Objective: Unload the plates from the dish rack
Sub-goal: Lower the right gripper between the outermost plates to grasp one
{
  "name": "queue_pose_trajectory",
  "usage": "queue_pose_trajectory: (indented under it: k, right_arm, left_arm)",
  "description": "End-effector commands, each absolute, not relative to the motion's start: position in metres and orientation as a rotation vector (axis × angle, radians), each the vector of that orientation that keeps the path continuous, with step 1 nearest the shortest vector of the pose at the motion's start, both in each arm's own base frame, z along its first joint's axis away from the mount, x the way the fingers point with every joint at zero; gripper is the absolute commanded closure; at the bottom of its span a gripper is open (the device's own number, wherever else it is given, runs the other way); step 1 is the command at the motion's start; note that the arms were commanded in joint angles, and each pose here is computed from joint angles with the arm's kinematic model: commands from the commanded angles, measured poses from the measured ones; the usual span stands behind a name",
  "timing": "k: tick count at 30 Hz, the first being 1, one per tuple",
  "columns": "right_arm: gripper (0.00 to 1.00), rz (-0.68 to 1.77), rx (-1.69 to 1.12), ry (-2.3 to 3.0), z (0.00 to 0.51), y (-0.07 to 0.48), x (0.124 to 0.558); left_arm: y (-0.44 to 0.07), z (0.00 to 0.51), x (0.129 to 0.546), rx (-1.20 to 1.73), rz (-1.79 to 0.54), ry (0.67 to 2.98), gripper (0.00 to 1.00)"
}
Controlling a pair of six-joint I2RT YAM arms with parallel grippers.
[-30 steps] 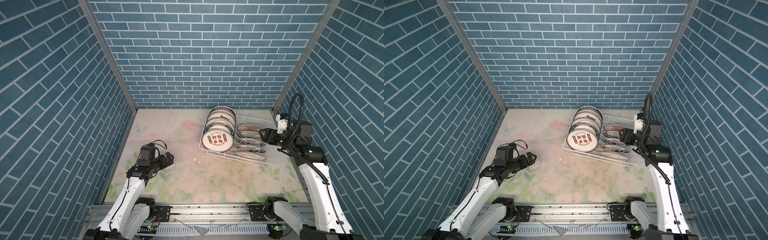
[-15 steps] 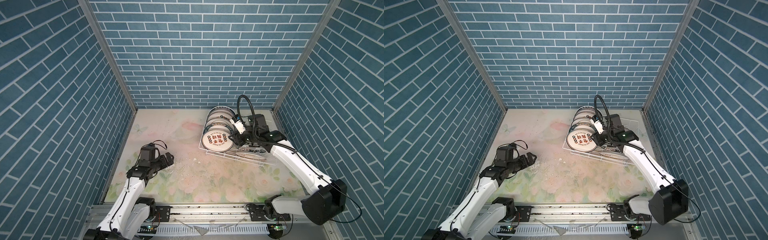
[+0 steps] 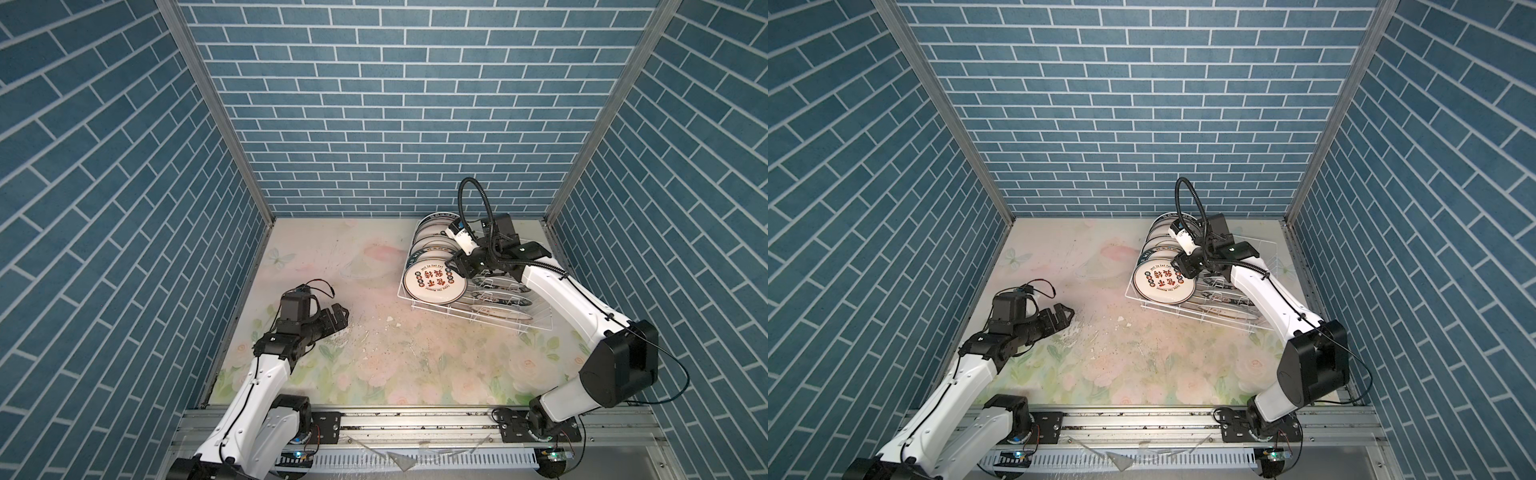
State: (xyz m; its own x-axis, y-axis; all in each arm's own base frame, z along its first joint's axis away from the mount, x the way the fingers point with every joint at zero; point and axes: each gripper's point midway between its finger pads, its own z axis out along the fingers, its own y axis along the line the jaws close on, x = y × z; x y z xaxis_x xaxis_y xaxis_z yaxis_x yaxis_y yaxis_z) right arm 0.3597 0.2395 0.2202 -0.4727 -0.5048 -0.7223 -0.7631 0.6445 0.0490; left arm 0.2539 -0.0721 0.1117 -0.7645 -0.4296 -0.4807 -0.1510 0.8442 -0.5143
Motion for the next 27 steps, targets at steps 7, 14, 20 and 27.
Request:
queue_pose_trajectory:
  k: [7,14,20,27]
  right_arm:
    - [0.57,0.503,-1.106,2.146,0.218,0.255,0.362]
    - [0.62,0.499,-1.120,2.173,0.206,0.257,0.357]
    - [0.72,0.521,-1.140,2.185,0.198,0.259,0.351]
    - [0.74,0.512,-1.163,2.202,0.187,0.260,0.345]
  left_arm:
    - [-0.072,0.111,0.255,-0.398,-0.596,2.415,0.01]
    - [-0.072,0.110,0.255,-0.395,-0.595,2.418,0.01]
    - [-0.071,0.108,0.255,-0.395,-0.585,2.421,0.01]
    - [-0.071,0.105,0.256,-0.398,-0.581,2.427,0.01]
